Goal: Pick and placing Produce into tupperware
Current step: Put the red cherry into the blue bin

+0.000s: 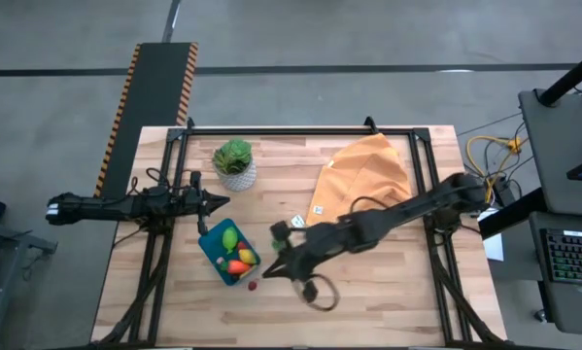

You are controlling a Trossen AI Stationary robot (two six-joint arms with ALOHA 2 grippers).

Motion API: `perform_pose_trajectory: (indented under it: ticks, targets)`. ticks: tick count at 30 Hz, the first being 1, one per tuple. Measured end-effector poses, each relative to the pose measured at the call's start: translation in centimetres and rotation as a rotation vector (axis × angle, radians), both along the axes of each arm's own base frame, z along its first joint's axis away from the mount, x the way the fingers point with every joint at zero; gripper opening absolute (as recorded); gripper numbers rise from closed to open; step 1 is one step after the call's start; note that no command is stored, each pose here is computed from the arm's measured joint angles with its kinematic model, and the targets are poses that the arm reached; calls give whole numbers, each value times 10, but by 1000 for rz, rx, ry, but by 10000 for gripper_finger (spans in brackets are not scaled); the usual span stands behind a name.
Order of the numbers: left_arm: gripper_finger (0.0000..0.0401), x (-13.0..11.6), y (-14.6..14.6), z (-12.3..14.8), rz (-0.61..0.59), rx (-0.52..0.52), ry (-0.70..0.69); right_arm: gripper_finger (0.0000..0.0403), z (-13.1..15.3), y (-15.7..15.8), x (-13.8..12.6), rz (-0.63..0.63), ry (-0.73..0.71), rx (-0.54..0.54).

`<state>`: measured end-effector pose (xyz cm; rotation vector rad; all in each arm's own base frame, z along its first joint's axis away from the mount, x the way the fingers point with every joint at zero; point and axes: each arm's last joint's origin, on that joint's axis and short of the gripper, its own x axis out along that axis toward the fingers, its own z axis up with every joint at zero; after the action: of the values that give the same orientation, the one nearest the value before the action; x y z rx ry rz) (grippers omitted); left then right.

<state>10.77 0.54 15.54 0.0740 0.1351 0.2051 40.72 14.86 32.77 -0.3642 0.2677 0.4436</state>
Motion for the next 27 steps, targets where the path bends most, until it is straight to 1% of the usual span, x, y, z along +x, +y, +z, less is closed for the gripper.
perform_pose_trajectory:
  ticks: [4,7,8,12,17,23,27]
  targets:
    - [0,0,0,0,0,0,0,8,1,-9,-27,25,-137,68]
    - [0,0,0,0,0,0,0,8,-6,-12,-44,137,-241,130]
    - [0,0,0,0,0,0,0,8,-9,-13,-48,155,-270,147]
    - [0,0,0,0,0,0,0,8,-20,-19,-64,168,-312,197]
    - [0,0,0,0,0,0,1,8,-29,-20,-73,299,-340,264]
    - [0,0,0,0,0,0,2,8,-31,-20,-74,307,-341,270]
    - [0,0,0,0,0,0,1,8,-27,-19,-73,306,-347,271]
